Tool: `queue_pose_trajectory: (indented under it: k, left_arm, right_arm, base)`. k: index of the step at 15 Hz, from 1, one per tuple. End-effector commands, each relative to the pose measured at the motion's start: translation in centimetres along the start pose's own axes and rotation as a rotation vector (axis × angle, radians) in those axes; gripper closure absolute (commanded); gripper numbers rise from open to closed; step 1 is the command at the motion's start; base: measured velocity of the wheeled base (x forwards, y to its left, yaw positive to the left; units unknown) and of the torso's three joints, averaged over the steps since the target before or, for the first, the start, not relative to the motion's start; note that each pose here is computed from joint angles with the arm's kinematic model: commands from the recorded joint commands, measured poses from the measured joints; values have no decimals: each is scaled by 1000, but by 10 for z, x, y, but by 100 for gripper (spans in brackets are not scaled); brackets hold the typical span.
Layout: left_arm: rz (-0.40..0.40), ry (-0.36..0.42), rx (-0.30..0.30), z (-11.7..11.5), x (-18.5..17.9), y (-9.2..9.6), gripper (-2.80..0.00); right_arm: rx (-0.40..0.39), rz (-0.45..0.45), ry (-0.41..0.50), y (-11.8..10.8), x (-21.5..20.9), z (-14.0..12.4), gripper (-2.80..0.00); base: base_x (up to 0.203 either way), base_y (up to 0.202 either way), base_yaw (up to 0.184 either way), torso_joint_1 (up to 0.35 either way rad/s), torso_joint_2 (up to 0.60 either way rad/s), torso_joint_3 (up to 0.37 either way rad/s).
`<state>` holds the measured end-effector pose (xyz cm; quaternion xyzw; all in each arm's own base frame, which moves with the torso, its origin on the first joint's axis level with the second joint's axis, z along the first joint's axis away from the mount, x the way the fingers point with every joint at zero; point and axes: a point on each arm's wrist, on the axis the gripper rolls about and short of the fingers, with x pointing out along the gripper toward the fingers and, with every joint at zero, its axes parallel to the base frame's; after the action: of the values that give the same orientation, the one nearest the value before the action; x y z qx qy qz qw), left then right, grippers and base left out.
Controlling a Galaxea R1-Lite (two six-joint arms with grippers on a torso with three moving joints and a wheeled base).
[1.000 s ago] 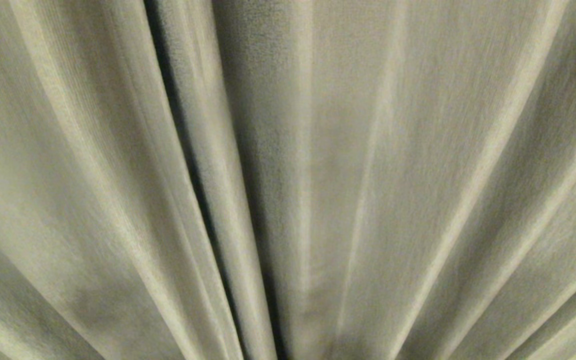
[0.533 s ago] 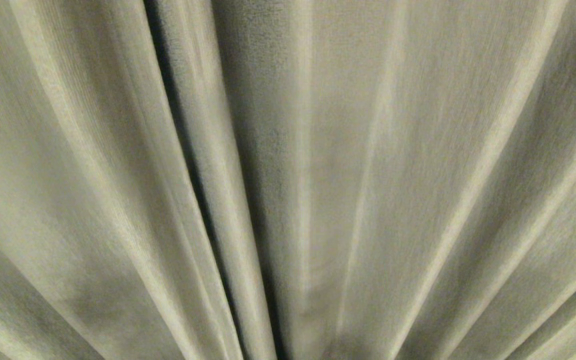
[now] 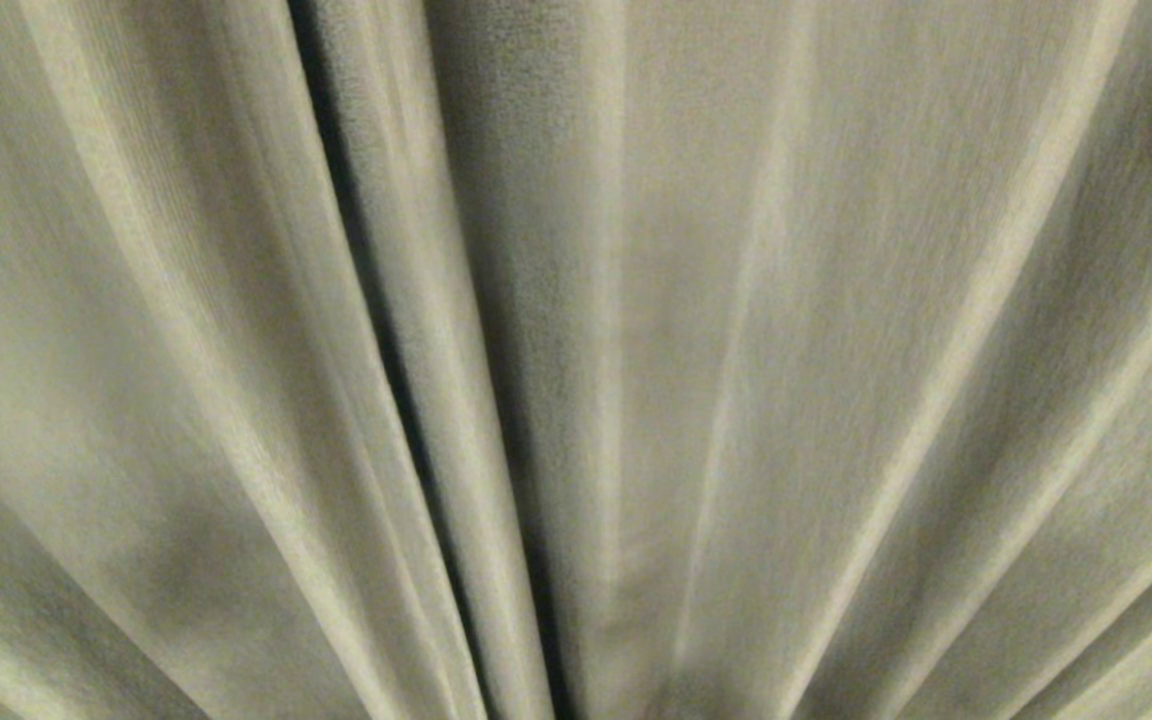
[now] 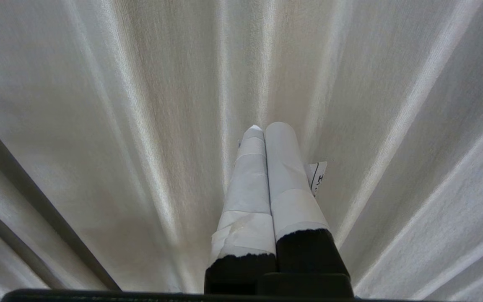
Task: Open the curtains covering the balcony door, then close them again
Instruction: Pull the outer curtains open on both sides
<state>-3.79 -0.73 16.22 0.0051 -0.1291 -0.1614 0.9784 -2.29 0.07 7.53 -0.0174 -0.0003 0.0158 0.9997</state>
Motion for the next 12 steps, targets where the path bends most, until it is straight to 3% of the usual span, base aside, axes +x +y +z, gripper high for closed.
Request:
queue_pose_trajectory:
  k: [1, 8, 12]
  left_arm:
    - [-54, 67, -26, 23, 24, 6, 0]
    - [-258, 102, -117, 87, 86, 20, 0]
    - [-391, 148, -173, 96, 122, 23, 0]
  right_arm:
    - [0, 1, 2, 0, 0, 0, 0]
    - [0, 1, 2, 0, 0, 0, 0]
    - [0, 1, 2, 0, 0, 0, 0]
  base:
    - [0, 0, 0, 0, 0, 0]
    - [0, 0, 0, 0, 0, 0]
    - [0, 0, 0, 0, 0, 0]
